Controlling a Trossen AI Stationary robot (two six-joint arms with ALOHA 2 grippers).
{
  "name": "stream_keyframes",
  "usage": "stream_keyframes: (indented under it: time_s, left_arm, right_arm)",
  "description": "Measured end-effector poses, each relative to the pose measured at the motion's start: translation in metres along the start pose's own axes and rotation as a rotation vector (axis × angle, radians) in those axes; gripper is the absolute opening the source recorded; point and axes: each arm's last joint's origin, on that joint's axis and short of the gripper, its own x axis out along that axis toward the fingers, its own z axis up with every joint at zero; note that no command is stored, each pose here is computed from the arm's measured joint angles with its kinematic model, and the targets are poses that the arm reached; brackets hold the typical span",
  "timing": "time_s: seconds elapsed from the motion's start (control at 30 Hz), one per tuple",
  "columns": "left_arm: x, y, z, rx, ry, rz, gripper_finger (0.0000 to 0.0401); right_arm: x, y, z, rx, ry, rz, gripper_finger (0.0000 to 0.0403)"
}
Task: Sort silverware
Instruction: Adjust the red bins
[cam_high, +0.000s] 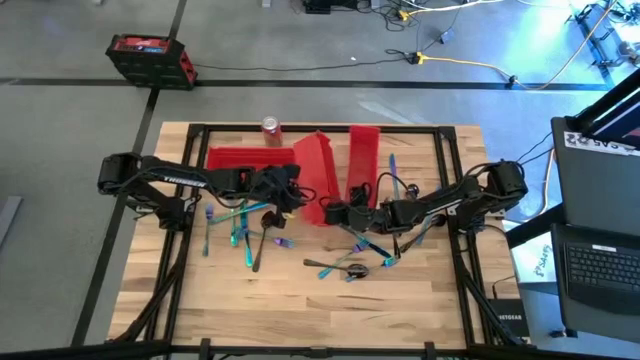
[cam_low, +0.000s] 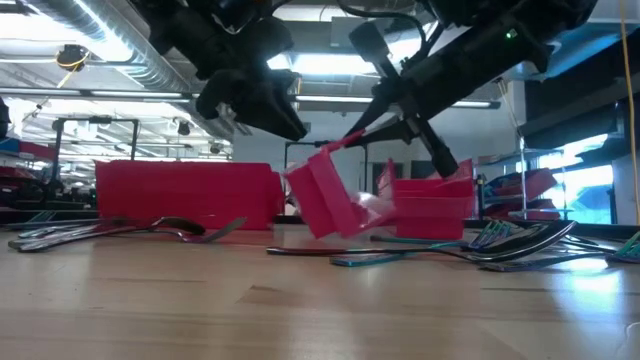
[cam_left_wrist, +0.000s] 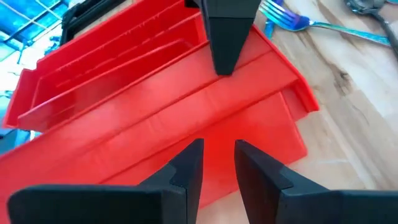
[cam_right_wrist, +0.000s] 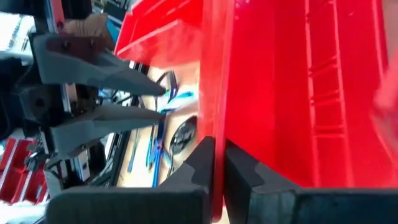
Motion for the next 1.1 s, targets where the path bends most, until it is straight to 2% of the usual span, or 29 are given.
stream_keyframes:
  time_s: [0.17, 0.3, 0.43, 0.67, 0.9, 1.1]
  left_arm:
    - [0.000, -0.001, -0.002, -0.017, 0.018, -0.002, 0.0078]
    - [0.000, 0.000, -0.005, -0.017, 0.091, 0.073, 0.0076]
    - [-0.001, 0.000, -0.005, 0.004, 0.100, 0.082, 0.0069]
    - [-0.001, 0.000, -0.005, 0.001, 0.100, 0.071, 0.0062]
    - [-0.003, -0.001, -0.004, 0.039, 0.102, 0.081, 0.0062]
    - [-0.009, 0.002, -0.001, 0.075, 0.085, 0.095, 0.0062]
  right_arm:
    - [0.000, 0.003, 0.001, -0.022, -0.027, -0.004, 0.0000]
    - [0.000, 0.012, 0.003, -0.052, -0.051, 0.011, 0.0000]
    - [0.000, 0.022, 0.006, -0.093, -0.087, 0.011, 0.0000]
    - [-0.003, 0.044, 0.014, -0.206, -0.134, -0.100, 0.0000]
    - [-0.023, 0.088, 0.037, -0.387, -0.234, -0.284, 0.0000]
    - [-0.034, 0.114, 0.052, -0.374, -0.273, -0.290, 0.0000]
